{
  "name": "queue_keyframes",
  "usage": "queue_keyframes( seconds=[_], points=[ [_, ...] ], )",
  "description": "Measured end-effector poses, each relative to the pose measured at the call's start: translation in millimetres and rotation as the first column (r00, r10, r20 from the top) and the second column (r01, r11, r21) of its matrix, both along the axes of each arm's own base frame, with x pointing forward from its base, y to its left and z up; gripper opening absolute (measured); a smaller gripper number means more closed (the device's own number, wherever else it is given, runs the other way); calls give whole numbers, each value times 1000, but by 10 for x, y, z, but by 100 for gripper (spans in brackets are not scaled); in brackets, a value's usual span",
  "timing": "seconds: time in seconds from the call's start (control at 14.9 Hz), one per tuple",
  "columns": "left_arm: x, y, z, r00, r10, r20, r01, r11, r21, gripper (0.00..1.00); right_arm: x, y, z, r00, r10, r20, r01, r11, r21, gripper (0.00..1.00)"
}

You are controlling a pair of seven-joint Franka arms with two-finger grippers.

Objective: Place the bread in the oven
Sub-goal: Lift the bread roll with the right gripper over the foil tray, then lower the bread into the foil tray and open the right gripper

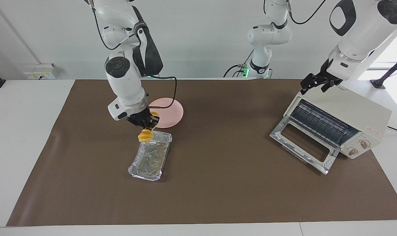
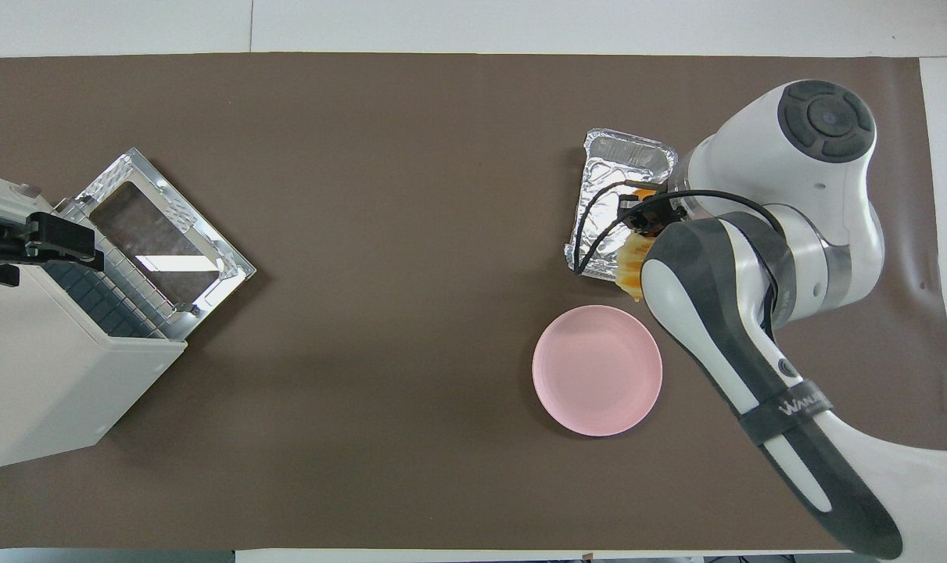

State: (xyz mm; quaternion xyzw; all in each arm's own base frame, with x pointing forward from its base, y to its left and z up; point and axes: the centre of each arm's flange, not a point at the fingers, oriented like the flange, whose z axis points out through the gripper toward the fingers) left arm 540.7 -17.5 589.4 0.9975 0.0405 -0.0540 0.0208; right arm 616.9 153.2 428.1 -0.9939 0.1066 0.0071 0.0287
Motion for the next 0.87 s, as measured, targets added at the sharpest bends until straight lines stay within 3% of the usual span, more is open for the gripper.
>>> queue_keyframes(
  seconds=[0.34, 0.47, 0.87],
  points=[
    [0, 0, 0, 1000, 0, 0, 0, 1000, 0, 100, 513, -73, -652, 999, -27, -37, 27, 1000, -3, 12],
    [0, 0, 0, 1000, 0, 0, 0, 1000, 0, 100, 629, -72, -789, 999, -32, -19, 32, 999, 2, 12],
    [0, 0, 0, 1000, 0, 0, 0, 1000, 0, 100, 648, 70, -936, 1000, -18, 26, 18, 1000, 14, 12]
  ],
)
